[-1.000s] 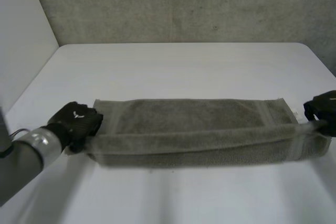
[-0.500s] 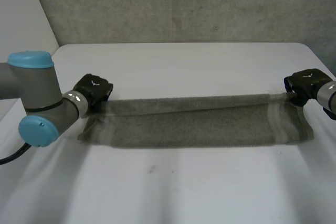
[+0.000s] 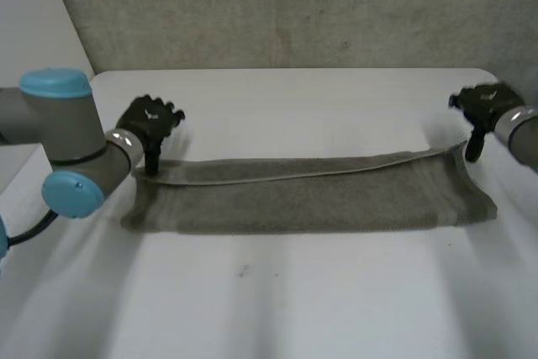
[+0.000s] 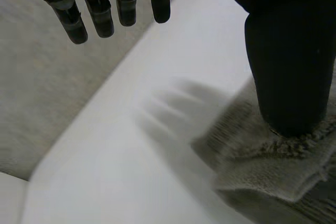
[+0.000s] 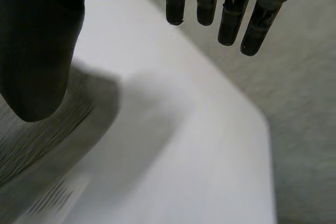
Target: Fold the towel.
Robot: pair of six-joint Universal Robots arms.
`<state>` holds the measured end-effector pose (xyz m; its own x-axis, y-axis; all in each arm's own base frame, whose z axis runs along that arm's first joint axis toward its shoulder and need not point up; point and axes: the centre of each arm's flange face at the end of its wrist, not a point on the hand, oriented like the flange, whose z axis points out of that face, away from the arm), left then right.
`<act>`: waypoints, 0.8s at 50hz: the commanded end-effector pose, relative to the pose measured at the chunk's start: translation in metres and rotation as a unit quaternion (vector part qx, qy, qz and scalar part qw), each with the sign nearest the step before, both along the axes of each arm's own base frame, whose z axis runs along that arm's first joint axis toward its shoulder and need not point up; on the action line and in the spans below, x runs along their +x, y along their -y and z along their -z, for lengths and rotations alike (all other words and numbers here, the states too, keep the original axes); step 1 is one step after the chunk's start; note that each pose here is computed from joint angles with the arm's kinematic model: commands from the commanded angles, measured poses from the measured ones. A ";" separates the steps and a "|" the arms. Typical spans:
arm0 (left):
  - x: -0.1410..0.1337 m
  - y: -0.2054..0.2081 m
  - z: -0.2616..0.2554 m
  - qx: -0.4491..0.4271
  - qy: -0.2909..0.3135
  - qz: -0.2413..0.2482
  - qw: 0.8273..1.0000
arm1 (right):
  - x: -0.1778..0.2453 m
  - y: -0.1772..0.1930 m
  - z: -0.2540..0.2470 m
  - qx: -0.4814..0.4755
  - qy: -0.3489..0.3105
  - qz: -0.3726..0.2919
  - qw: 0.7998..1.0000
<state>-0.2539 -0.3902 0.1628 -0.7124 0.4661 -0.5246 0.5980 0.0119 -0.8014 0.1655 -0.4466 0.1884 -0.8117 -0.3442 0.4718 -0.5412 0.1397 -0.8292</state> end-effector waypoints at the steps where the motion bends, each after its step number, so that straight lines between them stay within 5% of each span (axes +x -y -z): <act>1: 0.001 -0.005 -0.055 -0.053 -0.030 -0.004 0.998 | -0.003 -0.009 -0.065 -0.062 0.059 0.010 0.996; 11: 0.011 -0.043 -0.089 -0.043 -0.088 -0.012 0.995 | -0.001 -0.042 -0.086 -0.055 0.071 -0.009 0.996; 21: 0.025 -0.097 -0.038 0.072 -0.073 -0.014 0.995 | -0.014 -0.080 -0.031 0.060 0.076 -0.058 0.994; 40: 0.026 -0.072 0.015 0.135 -0.067 -0.013 0.988 | -0.006 -0.051 0.029 0.116 0.067 -0.070 0.989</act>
